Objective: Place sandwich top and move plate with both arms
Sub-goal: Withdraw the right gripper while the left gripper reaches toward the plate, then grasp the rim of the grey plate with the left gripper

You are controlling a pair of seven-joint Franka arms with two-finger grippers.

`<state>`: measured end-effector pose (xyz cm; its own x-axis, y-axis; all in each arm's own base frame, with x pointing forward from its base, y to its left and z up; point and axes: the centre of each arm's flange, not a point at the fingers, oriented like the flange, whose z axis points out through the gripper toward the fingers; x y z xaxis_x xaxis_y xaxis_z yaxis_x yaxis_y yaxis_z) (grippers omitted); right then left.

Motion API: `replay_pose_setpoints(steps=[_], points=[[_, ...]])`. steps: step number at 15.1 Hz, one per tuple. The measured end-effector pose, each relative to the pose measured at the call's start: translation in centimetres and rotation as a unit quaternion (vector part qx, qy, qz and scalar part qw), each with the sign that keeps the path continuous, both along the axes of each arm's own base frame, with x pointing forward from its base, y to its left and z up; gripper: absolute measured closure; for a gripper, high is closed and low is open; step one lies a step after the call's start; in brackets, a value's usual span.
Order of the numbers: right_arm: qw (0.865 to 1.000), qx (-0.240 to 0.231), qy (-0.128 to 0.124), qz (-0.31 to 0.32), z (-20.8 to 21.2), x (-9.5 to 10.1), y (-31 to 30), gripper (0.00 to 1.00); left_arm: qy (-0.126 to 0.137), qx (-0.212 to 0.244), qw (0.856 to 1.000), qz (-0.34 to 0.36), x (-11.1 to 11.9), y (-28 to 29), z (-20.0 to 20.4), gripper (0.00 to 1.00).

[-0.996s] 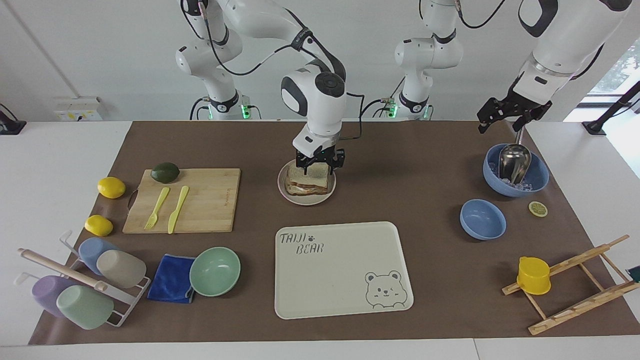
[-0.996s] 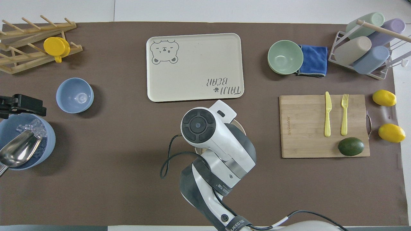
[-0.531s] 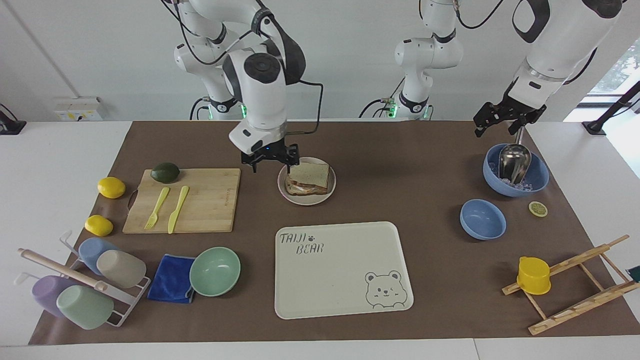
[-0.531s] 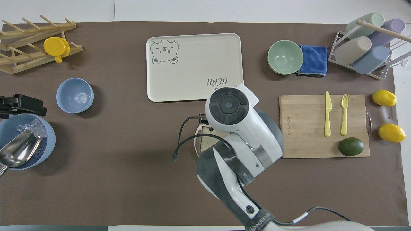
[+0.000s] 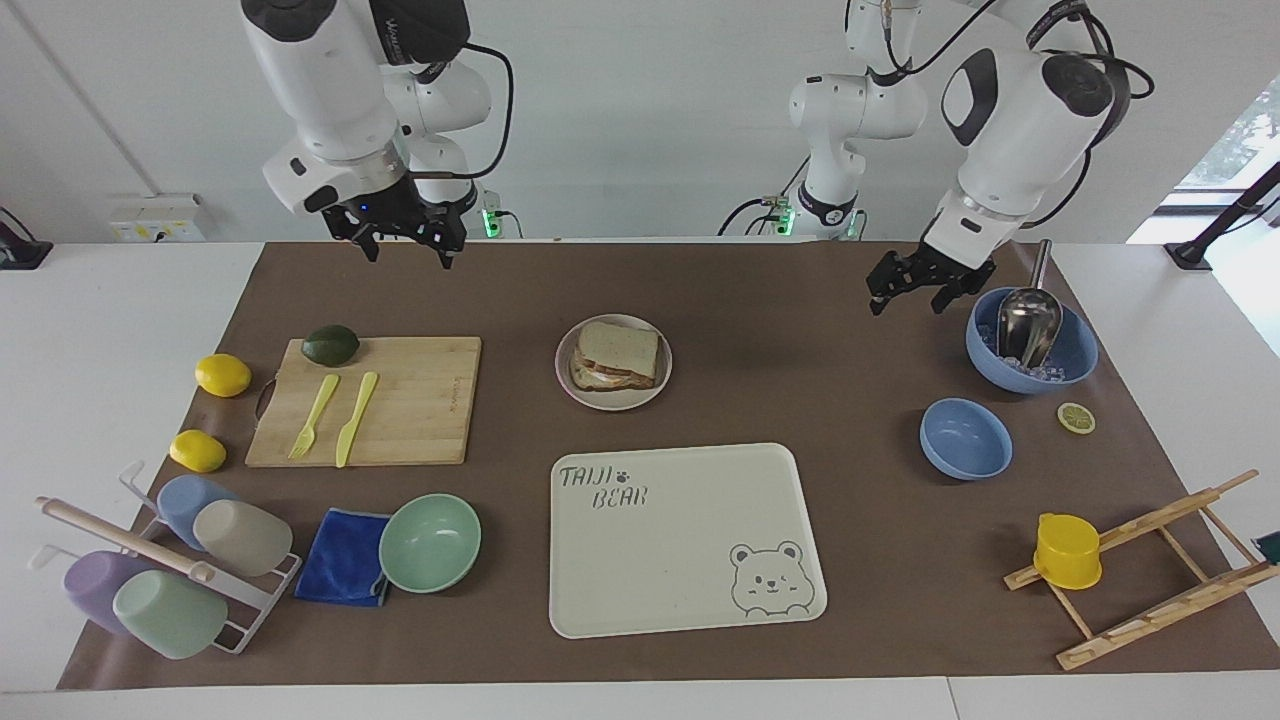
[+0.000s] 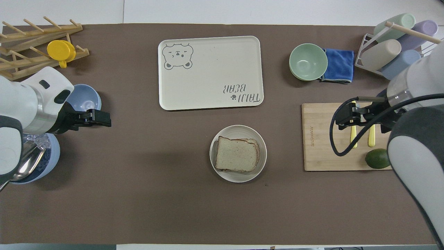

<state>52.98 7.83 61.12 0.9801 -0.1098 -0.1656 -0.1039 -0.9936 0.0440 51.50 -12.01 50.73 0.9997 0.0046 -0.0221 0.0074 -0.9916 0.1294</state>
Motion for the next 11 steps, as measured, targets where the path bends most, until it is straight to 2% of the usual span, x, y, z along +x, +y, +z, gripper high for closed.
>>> replay_pose_setpoints(steps=[5,8,11], points=[[1.000,0.006,0.005,0.017,-1.3,1.4,-2.4,0.00,0.007,-0.018,1.000,0.003,0.4,-8.5,-8.1,0.00],[1.000,0.006,0.003,0.019,-1.1,1.3,-2.1,0.00,0.008,-0.042,0.999,0.006,-0.9,-13.4,-13.3,0.00],[1.000,0.007,-0.001,0.015,0.1,0.6,-2.7,0.00,0.011,-0.055,0.998,0.010,-2.2,-15.6,-16.1,0.00]])
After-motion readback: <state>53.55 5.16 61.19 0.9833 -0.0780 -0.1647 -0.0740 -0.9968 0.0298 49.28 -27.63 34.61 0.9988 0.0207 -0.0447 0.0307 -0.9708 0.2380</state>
